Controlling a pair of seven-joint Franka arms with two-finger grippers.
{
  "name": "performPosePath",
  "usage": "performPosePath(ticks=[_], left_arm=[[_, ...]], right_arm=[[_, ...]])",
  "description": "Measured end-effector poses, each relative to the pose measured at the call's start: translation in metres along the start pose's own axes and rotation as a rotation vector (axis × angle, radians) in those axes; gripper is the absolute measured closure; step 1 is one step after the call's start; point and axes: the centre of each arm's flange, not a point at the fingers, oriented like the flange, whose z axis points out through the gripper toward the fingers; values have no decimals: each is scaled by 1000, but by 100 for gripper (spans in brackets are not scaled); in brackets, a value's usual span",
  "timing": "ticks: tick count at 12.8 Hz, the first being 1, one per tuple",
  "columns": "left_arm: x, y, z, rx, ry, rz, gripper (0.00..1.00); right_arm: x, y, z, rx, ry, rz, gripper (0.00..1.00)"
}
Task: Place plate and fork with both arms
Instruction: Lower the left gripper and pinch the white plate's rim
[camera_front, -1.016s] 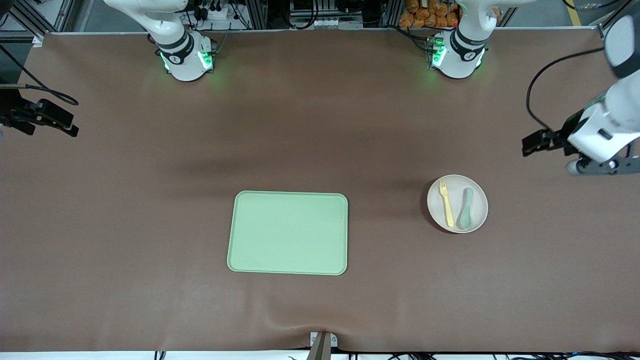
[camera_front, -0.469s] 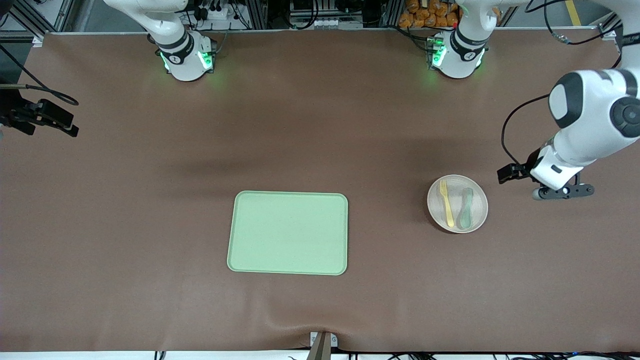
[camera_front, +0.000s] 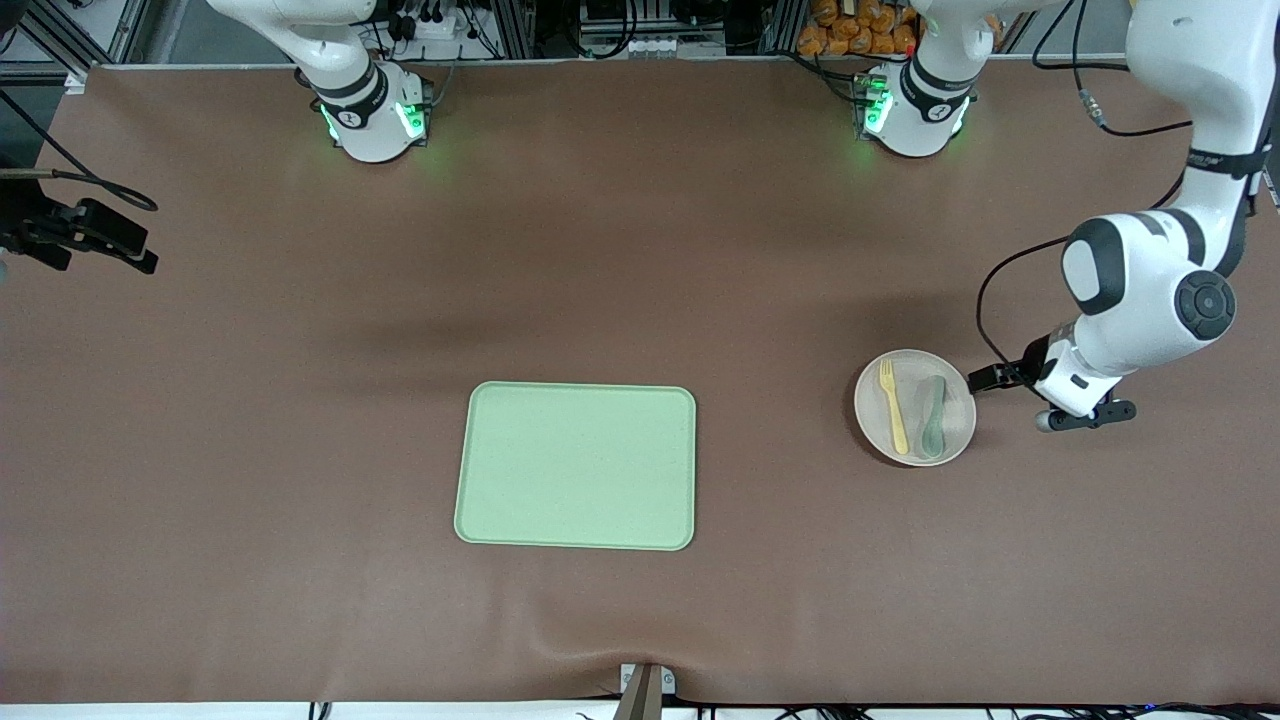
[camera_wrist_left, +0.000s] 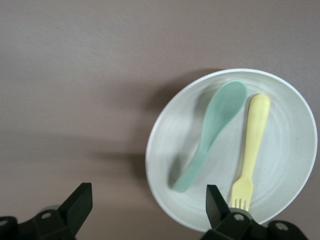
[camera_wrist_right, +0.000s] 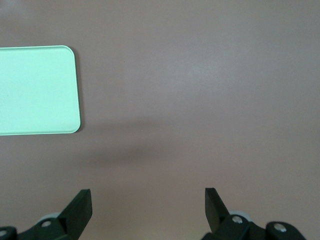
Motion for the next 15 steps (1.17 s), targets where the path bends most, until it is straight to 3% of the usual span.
performPosePath(ticks=[3, 7, 9, 12, 13, 15], left_arm=[[2, -12, 33, -58, -18, -1, 1], [3, -23, 39, -63, -22, -9, 6], [3, -31, 44, -64, -29, -23, 23], [2, -39, 54, -67, -45, -42, 30], [3, -39, 57, -72, -48, -45, 39], [5, -36, 60, -76, -51, -46, 44]], right_arm=[[0, 0, 0, 0, 0, 0, 0], [0, 0, 0, 0, 0, 0, 0], [0, 0, 0, 0, -1, 0, 0], [1, 0, 1, 1, -3, 0, 0], [1, 0, 2, 3, -4, 0, 0], [2, -2, 3, 16, -7, 0, 0]])
